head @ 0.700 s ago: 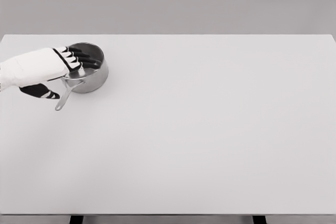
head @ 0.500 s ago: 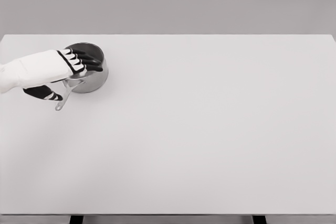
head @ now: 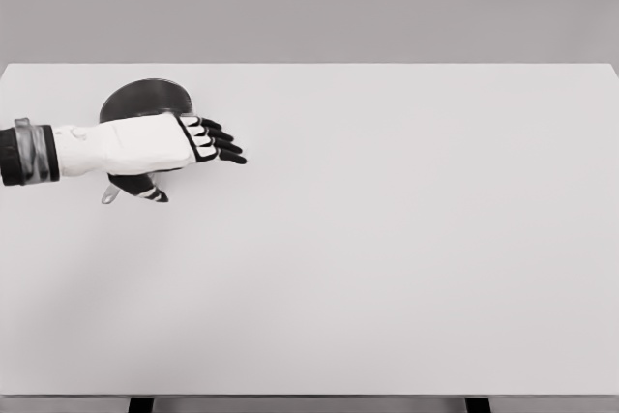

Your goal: Rotate pot handle

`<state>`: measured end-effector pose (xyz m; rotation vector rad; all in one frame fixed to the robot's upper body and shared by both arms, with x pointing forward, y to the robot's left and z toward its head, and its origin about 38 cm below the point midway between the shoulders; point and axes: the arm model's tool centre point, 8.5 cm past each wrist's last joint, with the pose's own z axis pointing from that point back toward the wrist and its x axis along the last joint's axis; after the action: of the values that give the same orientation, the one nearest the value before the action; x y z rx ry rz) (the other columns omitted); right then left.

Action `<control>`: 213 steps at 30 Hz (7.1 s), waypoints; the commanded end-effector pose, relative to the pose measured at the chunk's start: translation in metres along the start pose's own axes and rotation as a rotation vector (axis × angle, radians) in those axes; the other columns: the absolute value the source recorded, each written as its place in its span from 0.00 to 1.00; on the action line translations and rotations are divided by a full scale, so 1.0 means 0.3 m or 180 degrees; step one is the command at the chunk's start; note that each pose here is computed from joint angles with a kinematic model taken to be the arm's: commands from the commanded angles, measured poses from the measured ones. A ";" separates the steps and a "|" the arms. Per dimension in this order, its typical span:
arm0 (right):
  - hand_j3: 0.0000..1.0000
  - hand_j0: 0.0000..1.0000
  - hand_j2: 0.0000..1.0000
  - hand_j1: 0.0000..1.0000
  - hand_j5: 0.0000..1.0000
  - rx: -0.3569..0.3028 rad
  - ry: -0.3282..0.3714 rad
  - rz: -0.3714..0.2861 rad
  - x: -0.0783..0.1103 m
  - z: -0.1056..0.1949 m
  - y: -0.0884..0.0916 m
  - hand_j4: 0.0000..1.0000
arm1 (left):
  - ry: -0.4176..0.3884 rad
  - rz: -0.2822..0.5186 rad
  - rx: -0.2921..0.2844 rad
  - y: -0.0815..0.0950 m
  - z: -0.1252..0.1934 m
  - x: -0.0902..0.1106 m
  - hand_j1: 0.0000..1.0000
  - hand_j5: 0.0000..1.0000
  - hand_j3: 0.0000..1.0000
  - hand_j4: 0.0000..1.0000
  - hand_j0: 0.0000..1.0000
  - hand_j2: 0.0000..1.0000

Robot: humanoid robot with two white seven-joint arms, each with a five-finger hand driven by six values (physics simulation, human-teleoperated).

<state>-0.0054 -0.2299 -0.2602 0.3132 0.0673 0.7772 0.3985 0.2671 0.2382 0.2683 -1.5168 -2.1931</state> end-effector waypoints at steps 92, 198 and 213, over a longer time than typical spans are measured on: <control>1.00 1.00 1.00 1.00 1.00 0.0001 0.0001 0.0000 -0.001 0.000 0.000 1.00 | 0.1181 0.0894 0.0027 -0.141 0.299 -0.391 1.00 1.00 1.00 1.00 1.00 1.00; 1.00 1.00 1.00 1.00 1.00 0.0001 0.0001 0.0000 -0.001 0.000 0.000 1.00 | 0.1359 0.0797 -0.0267 -0.098 0.172 -0.504 1.00 1.00 1.00 1.00 1.00 1.00; 1.00 1.00 1.00 1.00 1.00 0.0004 0.0004 -0.0002 -0.003 0.000 0.002 1.00 | 0.1693 0.0434 -0.0102 -0.079 0.167 -0.550 1.00 1.00 1.00 1.00 1.00 1.00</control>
<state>-0.0054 -0.2299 -0.2602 0.3132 0.0674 0.7771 0.5147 0.3929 0.2184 0.6183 -1.1602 -1.8481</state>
